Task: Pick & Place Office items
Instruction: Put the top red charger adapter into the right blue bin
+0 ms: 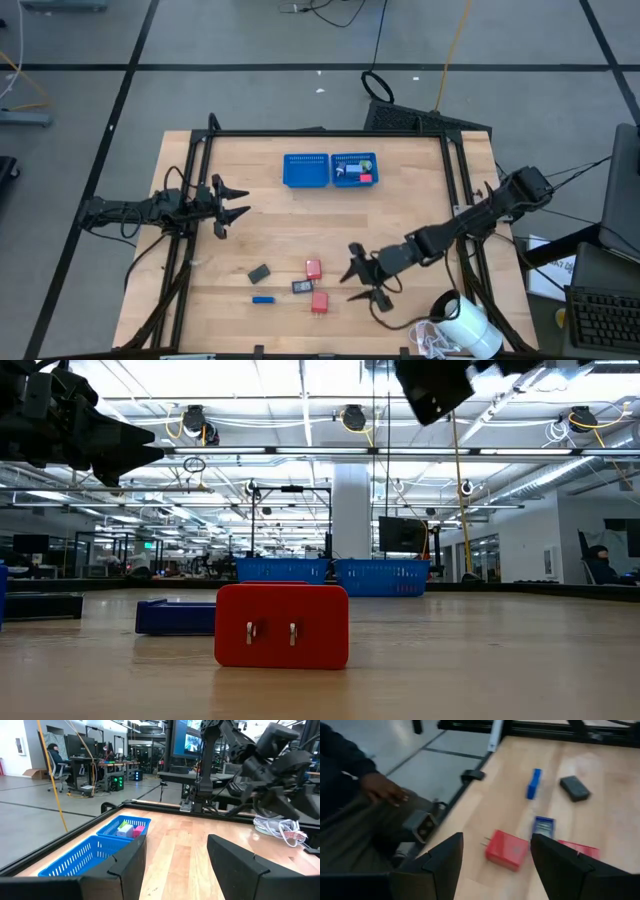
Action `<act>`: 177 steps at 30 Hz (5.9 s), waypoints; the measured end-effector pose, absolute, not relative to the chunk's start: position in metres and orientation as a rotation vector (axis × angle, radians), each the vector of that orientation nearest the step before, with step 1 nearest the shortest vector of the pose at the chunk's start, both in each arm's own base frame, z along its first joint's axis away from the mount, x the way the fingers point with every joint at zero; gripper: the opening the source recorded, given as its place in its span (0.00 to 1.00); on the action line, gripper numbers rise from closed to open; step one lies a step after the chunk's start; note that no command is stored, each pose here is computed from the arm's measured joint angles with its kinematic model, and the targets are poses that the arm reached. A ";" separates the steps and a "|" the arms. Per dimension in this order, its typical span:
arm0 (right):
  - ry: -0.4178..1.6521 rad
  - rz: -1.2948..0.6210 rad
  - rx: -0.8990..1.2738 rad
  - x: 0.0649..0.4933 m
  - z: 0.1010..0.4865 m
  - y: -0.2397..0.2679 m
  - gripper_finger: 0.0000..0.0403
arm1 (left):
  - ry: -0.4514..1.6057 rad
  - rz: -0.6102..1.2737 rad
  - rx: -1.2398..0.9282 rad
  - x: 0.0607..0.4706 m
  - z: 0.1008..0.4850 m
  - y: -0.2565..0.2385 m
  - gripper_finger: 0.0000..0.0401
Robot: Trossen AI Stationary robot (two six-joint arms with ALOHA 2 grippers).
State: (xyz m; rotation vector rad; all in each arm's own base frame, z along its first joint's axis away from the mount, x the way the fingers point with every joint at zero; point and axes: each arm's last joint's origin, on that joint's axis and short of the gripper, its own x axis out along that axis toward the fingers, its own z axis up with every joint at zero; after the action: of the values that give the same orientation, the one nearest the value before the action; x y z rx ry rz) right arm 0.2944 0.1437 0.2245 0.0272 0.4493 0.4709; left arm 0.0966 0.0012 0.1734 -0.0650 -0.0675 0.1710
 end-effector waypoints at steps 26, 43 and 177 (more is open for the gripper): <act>0.313 0.466 -0.026 0.286 0.235 0.168 0.56 | -0.068 0.171 -0.065 0.097 0.174 0.001 0.53; 0.299 0.117 -0.085 0.289 0.234 0.158 0.56 | -0.068 0.171 -0.065 0.097 0.173 0.001 0.53; 0.350 0.178 0.039 0.252 0.181 0.077 0.63 | -0.072 0.171 -0.066 0.097 0.174 0.001 0.53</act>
State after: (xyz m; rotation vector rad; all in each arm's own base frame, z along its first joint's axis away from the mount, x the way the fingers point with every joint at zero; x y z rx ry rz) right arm 0.2522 0.0769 0.1805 0.0394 0.3499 0.1781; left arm 0.0966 0.0013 0.1738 -0.0656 -0.0716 0.1712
